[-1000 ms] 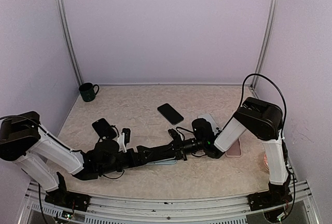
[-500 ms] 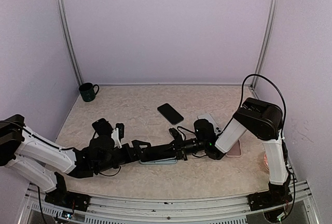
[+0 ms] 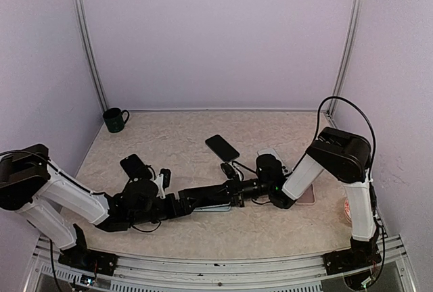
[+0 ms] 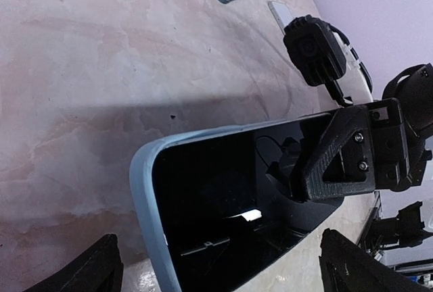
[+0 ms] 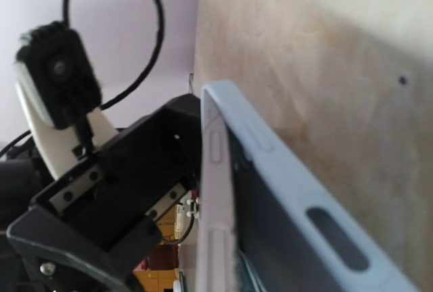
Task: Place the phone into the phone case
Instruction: Pick up the phone with the phone case at the center of the board.
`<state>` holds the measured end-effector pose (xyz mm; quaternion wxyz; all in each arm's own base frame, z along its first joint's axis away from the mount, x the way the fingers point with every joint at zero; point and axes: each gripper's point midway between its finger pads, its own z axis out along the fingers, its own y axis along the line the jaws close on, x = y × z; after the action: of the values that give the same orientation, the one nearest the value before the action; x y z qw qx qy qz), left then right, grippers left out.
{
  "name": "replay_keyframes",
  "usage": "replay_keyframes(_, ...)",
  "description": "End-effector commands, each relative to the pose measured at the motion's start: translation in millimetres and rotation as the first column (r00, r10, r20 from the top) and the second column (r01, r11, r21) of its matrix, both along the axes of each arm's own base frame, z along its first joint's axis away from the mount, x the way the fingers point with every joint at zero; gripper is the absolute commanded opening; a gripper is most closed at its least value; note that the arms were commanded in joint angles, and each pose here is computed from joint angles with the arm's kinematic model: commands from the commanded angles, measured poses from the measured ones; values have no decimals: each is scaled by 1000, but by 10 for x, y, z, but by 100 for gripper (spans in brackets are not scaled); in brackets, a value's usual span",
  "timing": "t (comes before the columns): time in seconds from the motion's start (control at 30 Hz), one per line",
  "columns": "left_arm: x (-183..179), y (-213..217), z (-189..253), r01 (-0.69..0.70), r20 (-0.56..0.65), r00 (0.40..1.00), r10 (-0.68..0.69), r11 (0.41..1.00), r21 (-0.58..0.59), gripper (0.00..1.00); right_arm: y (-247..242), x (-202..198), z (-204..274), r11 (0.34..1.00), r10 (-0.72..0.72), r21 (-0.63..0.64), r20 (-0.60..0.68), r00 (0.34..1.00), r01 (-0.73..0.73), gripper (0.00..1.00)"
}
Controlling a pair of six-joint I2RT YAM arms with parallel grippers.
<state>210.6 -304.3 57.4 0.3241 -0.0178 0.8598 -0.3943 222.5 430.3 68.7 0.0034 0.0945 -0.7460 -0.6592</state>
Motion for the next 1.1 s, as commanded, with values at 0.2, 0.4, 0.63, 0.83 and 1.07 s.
replay_keyframes(0.2,-55,-358,337,156,42,988,-150,967,-204,98,36,-156,411,987,63,133,161,985,-85,0)
replay_keyframes(0.4,-111,-451,413,208,56,978,-201,944,-254,92,48,-270,360,982,107,130,200,974,-134,0)
replay_keyframes(0.63,-142,-464,474,233,69,972,-223,932,-277,82,18,-299,255,985,112,109,198,974,-135,0)
replay_keyframes(0.83,-139,-463,558,244,94,969,-227,925,-290,78,6,-313,208,986,118,95,193,974,-139,0)
replay_keyframes(1.07,-140,-557,639,288,111,958,-266,907,-307,63,-3,-300,251,989,113,69,225,968,-131,0)
